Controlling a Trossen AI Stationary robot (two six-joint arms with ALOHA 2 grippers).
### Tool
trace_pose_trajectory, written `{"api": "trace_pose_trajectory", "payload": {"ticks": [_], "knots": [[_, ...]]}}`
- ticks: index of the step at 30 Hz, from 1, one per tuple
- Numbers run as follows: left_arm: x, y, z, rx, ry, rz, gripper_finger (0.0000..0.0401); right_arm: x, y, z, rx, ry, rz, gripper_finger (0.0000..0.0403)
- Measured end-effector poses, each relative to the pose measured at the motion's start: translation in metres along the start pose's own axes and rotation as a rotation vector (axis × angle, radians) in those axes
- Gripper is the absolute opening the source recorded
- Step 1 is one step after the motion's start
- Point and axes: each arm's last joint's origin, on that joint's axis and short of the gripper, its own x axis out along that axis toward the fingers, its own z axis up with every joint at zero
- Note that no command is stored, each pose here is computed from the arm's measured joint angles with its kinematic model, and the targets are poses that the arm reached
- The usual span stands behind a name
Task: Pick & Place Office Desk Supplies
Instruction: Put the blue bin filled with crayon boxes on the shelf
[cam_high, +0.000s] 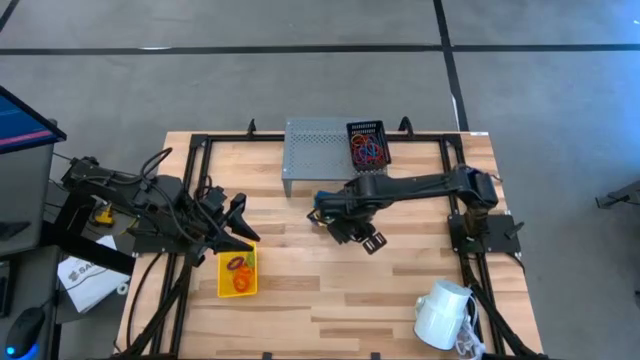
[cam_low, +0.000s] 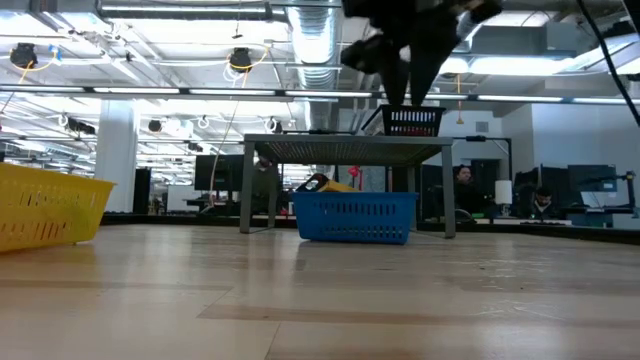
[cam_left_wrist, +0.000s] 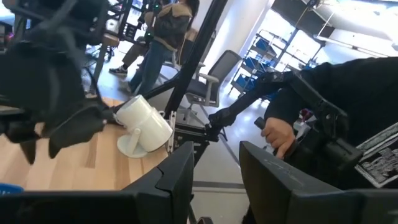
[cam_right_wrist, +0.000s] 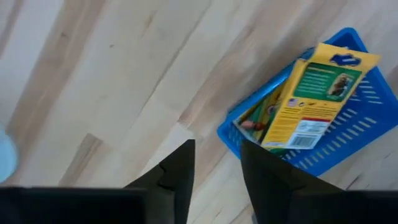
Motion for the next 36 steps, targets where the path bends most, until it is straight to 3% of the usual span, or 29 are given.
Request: {"api": "trace_pose_trajectory", "payload": {"ticks": [7,14,36], "knots": [[-0.001,0.0,0.0,0.001,0.002,-0.009,0.0123,0.013,-0.017,0.001,0.111,-0.085,-0.052,0.0104],[-0.003,-0.002,0.001,-0.016,-0.002,-0.027,0.0123,0.025,-0.019,-0.006,0.256,-0.059,-0.03,0.0103],[-0.003,-0.002,0.001,-0.012,0.0,-0.026,0.0123,0.077,-0.007,-0.016,0.316,0.0,0.001,0.0103]]}}
